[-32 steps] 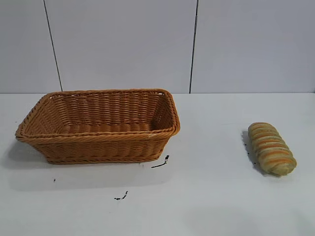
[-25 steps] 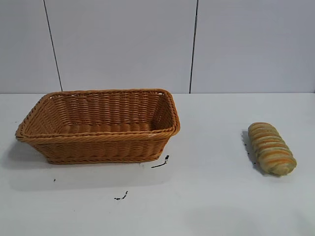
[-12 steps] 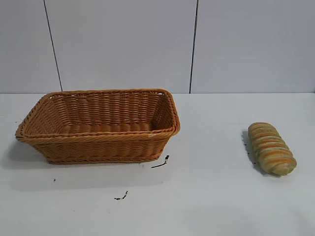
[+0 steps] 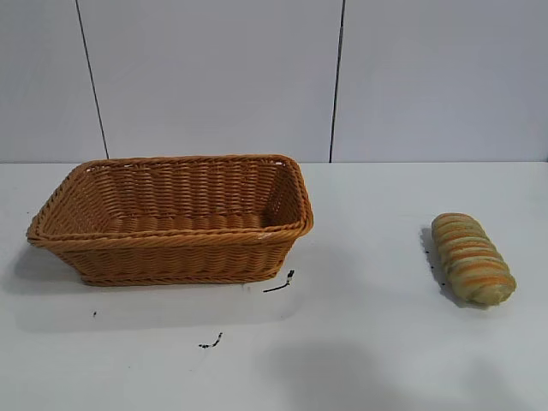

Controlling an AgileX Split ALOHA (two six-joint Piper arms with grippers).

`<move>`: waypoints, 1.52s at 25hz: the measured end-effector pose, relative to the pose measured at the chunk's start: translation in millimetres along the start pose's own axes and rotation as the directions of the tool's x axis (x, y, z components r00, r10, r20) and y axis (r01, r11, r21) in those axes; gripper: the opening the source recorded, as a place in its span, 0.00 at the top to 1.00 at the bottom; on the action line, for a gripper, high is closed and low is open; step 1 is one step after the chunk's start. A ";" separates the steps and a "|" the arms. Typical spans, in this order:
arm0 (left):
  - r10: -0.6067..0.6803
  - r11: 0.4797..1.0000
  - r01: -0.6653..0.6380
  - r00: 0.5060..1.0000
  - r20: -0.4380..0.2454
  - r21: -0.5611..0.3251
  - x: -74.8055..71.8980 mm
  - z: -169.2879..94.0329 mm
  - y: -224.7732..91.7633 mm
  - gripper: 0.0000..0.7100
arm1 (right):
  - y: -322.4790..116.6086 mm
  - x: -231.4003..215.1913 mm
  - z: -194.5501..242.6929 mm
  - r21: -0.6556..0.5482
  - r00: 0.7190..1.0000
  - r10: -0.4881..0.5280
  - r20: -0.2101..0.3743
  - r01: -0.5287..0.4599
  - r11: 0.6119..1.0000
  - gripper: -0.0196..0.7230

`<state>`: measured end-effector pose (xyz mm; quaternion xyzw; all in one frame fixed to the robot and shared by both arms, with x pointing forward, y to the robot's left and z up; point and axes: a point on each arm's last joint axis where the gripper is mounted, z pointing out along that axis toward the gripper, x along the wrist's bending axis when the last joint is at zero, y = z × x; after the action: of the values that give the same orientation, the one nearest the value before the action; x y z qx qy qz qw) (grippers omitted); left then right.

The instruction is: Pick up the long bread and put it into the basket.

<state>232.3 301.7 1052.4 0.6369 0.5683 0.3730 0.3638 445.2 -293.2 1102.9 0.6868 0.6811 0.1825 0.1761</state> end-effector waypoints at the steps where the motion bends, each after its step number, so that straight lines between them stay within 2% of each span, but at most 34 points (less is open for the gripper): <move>1: 0.000 1.000 0.000 1.000 0.000 0.000 0.0 0.0 0.0 0.02 | 10.5 0.6 12.6 0.037 1.000 0.000 0.000 0.000 0.999 0.04; 10: 0.000 1.000 0.000 1.000 0.000 0.000 0.0 0.0 0.0 0.02 | 67.3 5.1 116.3 0.235 1.000 0.000 -0.011 0.002 0.972 0.04; 21: 0.000 1.000 0.000 1.000 0.000 0.000 0.0 0.0 0.0 0.02 | 69.2 6.3 233.7 0.332 1.000 -0.018 -0.017 0.023 0.943 0.04; 27: 0.000 1.000 0.000 1.000 0.000 0.000 0.0 0.0 0.0 0.02 | 62.4 8.9 262.0 0.343 1.000 -0.008 -0.023 0.016 0.939 0.04; 31: 0.000 1.000 0.000 1.000 0.000 0.000 0.0 0.0 0.0 0.02 | 66.4 9.7 265.2 0.295 1.000 -0.003 -0.026 0.010 0.956 0.04; 38: 0.000 1.000 0.000 1.000 0.000 0.000 0.0 0.0 0.0 0.02 | 67.0 12.4 265.3 0.288 0.999 0.004 -0.046 0.010 0.958 0.04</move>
<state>232.3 301.7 1052.4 0.6369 0.5683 0.3730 0.3638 633.9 -279.7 904.8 0.6997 0.7054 0.0971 0.0588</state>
